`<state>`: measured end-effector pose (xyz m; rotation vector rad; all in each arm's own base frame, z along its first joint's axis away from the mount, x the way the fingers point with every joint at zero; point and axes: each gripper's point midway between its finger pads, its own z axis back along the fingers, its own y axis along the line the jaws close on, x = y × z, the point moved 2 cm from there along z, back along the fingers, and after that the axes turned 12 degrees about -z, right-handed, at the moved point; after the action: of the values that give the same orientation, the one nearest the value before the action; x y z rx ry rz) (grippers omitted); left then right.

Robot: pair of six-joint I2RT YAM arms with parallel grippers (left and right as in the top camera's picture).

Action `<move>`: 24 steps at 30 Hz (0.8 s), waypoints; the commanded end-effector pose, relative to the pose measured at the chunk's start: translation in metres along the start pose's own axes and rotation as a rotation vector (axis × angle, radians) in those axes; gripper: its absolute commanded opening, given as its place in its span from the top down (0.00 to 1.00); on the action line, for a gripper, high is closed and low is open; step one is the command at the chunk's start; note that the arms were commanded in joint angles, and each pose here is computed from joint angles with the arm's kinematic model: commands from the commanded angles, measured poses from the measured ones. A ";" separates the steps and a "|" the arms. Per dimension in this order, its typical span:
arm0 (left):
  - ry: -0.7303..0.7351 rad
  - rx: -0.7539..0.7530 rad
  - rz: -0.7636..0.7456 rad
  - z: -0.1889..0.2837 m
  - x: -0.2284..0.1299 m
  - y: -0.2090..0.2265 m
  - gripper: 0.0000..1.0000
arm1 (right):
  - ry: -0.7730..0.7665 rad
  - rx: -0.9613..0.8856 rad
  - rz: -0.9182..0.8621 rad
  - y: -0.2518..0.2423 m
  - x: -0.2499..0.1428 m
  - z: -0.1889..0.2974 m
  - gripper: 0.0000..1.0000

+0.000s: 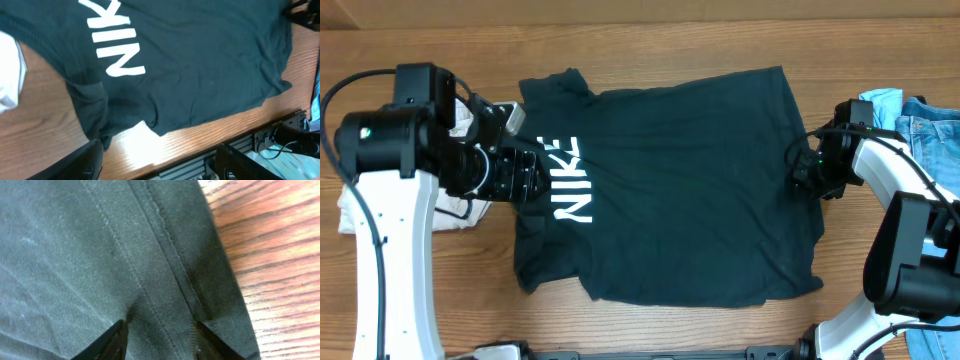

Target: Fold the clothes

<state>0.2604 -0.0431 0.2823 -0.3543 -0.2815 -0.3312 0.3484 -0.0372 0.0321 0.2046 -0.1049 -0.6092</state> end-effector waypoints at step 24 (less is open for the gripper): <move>-0.050 -0.012 -0.056 0.009 -0.001 -0.009 0.24 | -0.037 -0.081 -0.032 -0.009 0.008 0.025 0.44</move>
<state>0.2559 -0.0449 0.2917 -0.3536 -0.3292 -0.3547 0.3425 -0.0438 0.0455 0.1504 -0.0682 -0.6421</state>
